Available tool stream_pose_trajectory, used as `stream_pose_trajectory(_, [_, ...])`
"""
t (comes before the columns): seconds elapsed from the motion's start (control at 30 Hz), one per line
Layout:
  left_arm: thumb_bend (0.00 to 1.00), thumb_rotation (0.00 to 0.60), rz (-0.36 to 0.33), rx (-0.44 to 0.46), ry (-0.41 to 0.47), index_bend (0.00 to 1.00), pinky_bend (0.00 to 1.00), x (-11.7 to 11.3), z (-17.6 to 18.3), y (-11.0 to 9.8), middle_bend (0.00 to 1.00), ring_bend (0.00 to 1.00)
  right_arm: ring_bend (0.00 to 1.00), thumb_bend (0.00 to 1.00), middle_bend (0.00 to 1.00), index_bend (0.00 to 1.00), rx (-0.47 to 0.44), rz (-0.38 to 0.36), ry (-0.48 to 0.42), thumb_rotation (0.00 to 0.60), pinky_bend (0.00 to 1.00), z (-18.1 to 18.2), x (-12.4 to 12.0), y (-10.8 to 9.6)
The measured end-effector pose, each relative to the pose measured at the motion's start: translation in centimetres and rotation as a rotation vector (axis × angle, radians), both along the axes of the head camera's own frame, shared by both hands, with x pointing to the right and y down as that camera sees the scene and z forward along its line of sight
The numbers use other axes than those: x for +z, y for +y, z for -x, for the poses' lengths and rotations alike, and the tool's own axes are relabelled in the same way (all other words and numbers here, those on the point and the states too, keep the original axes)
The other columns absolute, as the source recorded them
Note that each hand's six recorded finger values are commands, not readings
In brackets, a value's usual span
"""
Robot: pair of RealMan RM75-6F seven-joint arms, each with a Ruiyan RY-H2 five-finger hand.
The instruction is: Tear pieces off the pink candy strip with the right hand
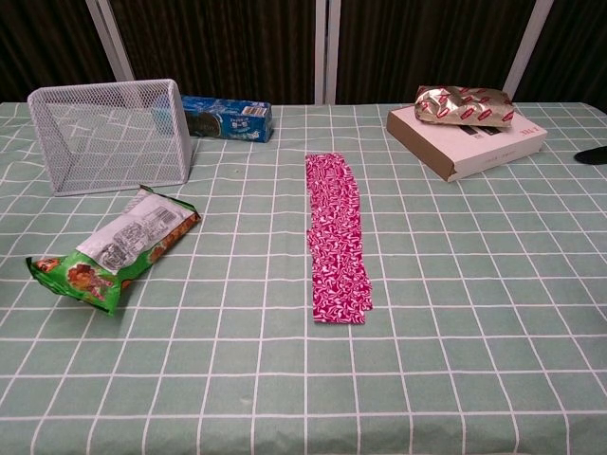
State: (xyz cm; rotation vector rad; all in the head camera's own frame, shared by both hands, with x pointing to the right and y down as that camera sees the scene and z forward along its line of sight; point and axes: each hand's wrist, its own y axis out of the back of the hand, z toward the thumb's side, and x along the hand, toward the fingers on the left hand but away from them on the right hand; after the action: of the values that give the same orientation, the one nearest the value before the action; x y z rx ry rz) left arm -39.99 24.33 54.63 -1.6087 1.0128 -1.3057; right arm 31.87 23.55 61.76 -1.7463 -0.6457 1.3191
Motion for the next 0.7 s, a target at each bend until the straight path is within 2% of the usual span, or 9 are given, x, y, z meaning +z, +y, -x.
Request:
stream_pose_trajectory(0.23, [0.01, 0.547, -0.029, -0.027, -0.022, 0.05, 0.09, -1.6, 1.1, -0.1, 0.01, 0.0, 0.83, 1.0, 0.89, 0.1, -0.146, 0.143, 0.001, 0.6, 0.71, 6.5, 3.1, 0.0])
stream_pose_trajectory(0.5, [0.01, 0.547, -0.013, -0.058, -0.028, 0.05, 0.09, -1.5, 2.6, 0.3, 0.01, 0.0, 0.83, 1.0, 0.89, 0.11, -0.209, 0.248, 0.042, 0.6, 0.71, 13.3, 6.9, 0.5])
stream_pose_trajectory(0.7, [0.01, 0.548, -0.006, -0.055, -0.023, 0.05, 0.09, -1.2, 2.7, 0.2, 0.01, 0.0, 0.84, 1.0, 0.89, 0.12, -0.237, 0.291, 0.061, 0.6, 0.71, 16.5, 8.1, 0.9])
